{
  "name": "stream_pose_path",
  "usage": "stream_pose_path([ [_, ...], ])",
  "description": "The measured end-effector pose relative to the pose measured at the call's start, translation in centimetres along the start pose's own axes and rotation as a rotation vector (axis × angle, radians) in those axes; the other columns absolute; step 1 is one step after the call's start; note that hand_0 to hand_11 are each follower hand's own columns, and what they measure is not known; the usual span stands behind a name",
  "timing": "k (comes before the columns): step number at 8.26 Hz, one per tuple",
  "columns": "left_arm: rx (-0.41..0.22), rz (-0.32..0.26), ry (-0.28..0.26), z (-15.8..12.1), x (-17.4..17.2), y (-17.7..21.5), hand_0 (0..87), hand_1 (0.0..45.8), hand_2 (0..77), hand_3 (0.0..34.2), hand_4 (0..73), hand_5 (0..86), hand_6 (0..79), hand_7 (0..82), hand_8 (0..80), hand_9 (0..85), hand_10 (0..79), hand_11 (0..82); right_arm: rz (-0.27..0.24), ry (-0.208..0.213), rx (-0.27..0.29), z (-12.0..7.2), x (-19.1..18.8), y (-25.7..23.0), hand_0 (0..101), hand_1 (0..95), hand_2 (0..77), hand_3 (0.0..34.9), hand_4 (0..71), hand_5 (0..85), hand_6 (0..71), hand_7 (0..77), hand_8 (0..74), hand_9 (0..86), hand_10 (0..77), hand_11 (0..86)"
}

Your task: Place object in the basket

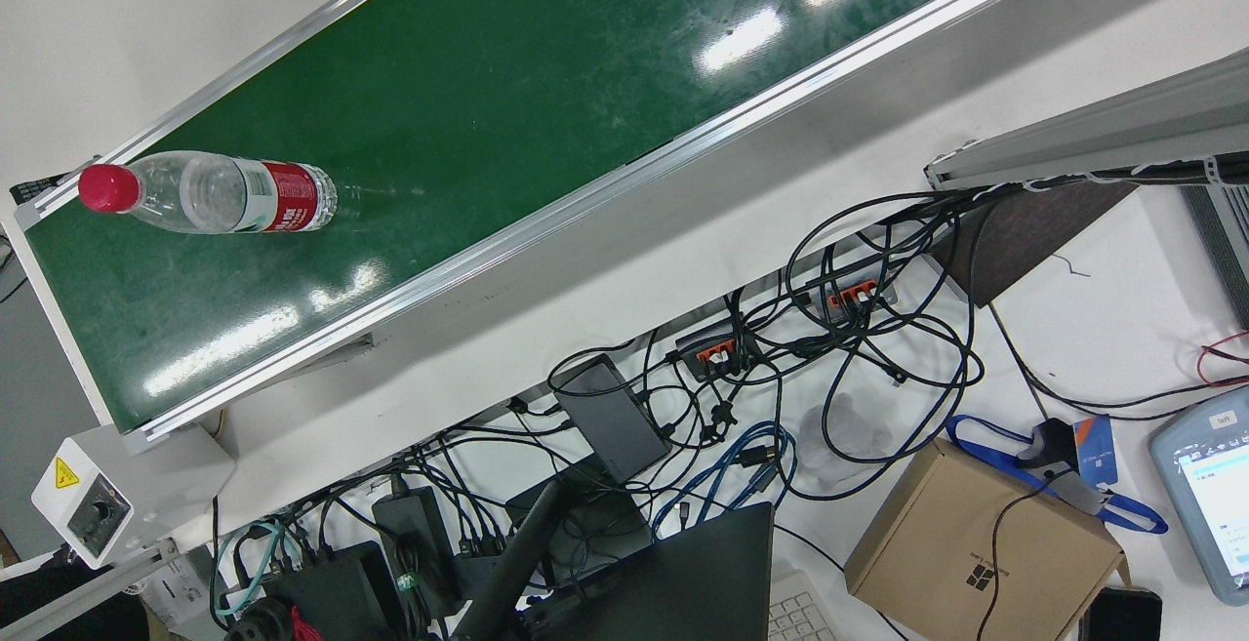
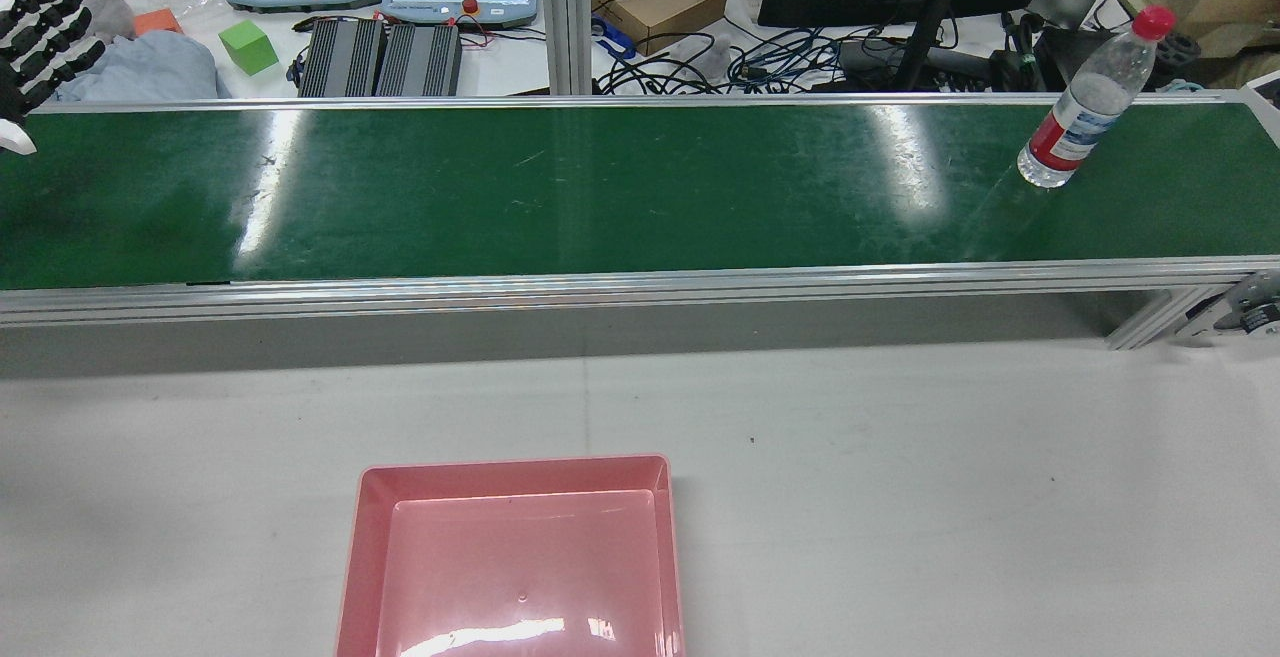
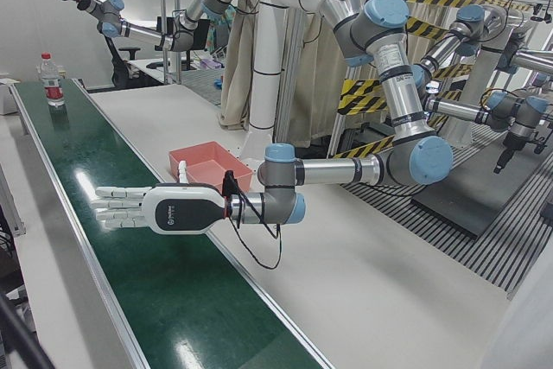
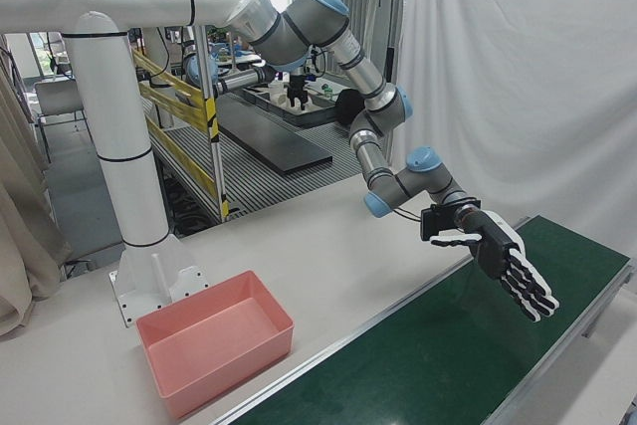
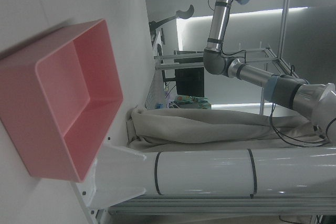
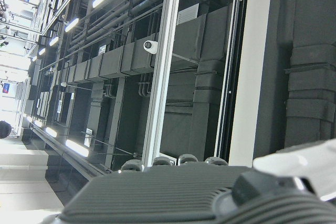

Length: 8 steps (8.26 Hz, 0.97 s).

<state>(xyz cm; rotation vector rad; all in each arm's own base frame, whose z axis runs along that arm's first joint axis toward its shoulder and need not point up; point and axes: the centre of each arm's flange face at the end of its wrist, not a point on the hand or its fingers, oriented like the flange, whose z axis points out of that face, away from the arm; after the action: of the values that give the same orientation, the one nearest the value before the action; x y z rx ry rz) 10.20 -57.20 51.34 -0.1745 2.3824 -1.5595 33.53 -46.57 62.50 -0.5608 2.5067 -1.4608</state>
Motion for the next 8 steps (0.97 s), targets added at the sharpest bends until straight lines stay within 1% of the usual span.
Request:
stream_pose_path([
  [2, 0.002, 0.000, 0.000, -0.06, 0.03, -0.07, 60.2, 12.5, 0.0, 0.0, 0.5, 8.2, 0.5, 0.5, 0.0, 0.5, 1.6, 5.5, 0.000, 0.000, 0.001, -0.02, 0.00, -0.03, 0, 0.0, 1.1, 0.1, 0.5, 0.0, 0.0, 0.5, 0.0, 0.0, 0.0, 0.0],
  [3, 0.002, 0.001, 0.001, -0.08, 0.05, -0.08, 60.2, 12.5, 0.0, 0.0, 0.5, 8.2, 2.2, 0.5, 0.0, 0.5, 2.7, 6.5, 0.000, 0.000, 0.001, -0.02, 0.02, -0.04, 0, 0.0, 1.1, 0.1, 0.5, 0.0, 0.0, 0.5, 0.0, 0.0, 0.0, 0.0],
  [8, 0.001, 0.000, 0.004, -0.10, 0.21, -0.08, 60.2, 12.5, 0.0, 0.0, 0.5, 8.2, 2.2, 0.5, 0.0, 0.5, 2.7, 6.5, 0.000, 0.001, 0.000, 0.01, 0.03, 0.00, 0, 0.0, 1.1, 0.2, 0.5, 0.0, 0.0, 0.5, 0.0, 0.0, 0.0, 0.0],
])
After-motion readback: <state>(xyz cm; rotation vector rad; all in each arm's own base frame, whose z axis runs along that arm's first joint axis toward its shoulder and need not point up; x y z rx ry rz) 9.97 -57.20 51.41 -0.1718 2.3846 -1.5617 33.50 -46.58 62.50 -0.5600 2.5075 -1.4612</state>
